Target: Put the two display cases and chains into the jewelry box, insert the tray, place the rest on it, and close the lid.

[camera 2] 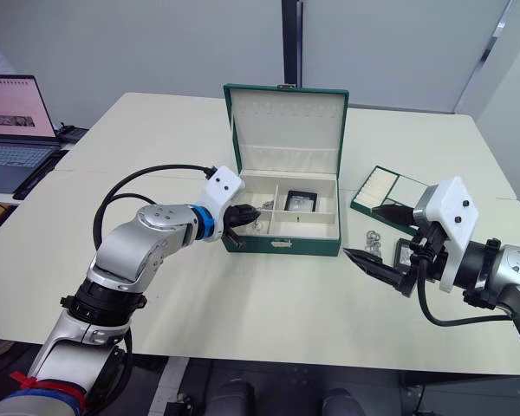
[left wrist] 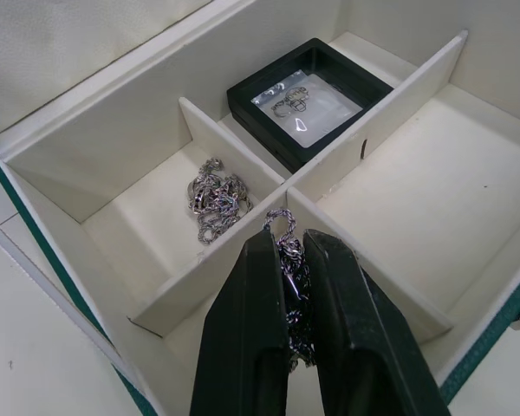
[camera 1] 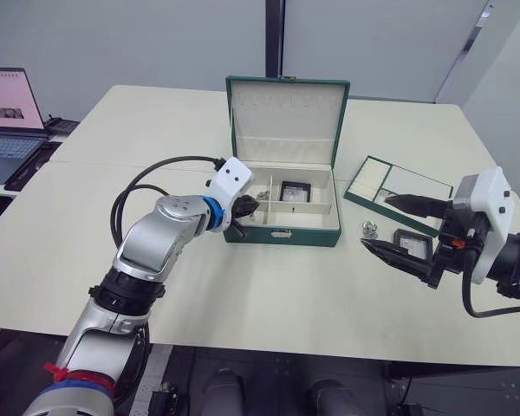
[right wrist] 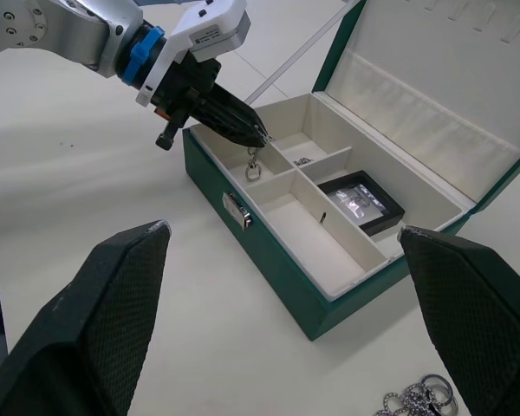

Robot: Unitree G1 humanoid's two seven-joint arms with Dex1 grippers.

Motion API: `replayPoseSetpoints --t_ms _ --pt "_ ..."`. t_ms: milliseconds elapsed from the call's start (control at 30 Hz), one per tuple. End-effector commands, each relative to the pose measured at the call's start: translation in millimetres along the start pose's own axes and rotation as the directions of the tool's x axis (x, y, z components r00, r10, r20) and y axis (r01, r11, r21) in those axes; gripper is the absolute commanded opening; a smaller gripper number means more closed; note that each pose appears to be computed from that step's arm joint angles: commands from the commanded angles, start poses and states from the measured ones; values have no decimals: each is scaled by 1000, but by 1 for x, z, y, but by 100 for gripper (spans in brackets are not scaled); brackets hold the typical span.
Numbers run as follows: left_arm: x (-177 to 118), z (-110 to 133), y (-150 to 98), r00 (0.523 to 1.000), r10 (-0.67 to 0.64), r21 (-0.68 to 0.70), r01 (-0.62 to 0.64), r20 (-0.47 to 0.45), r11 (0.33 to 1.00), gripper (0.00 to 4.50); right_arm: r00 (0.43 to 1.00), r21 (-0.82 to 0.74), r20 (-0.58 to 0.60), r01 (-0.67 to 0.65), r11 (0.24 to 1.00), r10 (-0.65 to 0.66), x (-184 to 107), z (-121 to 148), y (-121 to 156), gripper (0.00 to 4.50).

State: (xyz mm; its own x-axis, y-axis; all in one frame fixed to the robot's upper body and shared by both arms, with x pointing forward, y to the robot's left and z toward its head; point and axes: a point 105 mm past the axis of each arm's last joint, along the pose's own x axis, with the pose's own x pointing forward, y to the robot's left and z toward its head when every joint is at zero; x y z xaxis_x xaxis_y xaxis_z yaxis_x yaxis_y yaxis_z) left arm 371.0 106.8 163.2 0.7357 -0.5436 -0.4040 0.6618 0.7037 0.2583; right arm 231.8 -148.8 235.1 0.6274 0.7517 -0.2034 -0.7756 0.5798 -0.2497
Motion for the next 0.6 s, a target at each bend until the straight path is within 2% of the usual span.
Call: replayPoseSetpoints --t_ms 33,167,467,533,600 --pt "-5 15 -2 998 -27 5 27 50 1000 80 1000 -30 13 8 1000 -8 -2 6 -1 450" --pt "-6 20 3 998 5 10 -6 67 1000 199 1000 -30 15 8 1000 -7 -2 6 -1 450" --pt "-9 25 0 996 -25 9 24 91 1000 199 1000 -31 14 4 1000 -4 -1 6 -1 450" --pt "-15 30 -1 990 -46 -12 48 132 999 199 1000 -30 12 4 1000 -3 -1 6 -1 450" --pt "-37 41 -8 963 -127 -42 140 236 989 199 1000 -22 -3 4 1000 -4 -2 3 -1 450"
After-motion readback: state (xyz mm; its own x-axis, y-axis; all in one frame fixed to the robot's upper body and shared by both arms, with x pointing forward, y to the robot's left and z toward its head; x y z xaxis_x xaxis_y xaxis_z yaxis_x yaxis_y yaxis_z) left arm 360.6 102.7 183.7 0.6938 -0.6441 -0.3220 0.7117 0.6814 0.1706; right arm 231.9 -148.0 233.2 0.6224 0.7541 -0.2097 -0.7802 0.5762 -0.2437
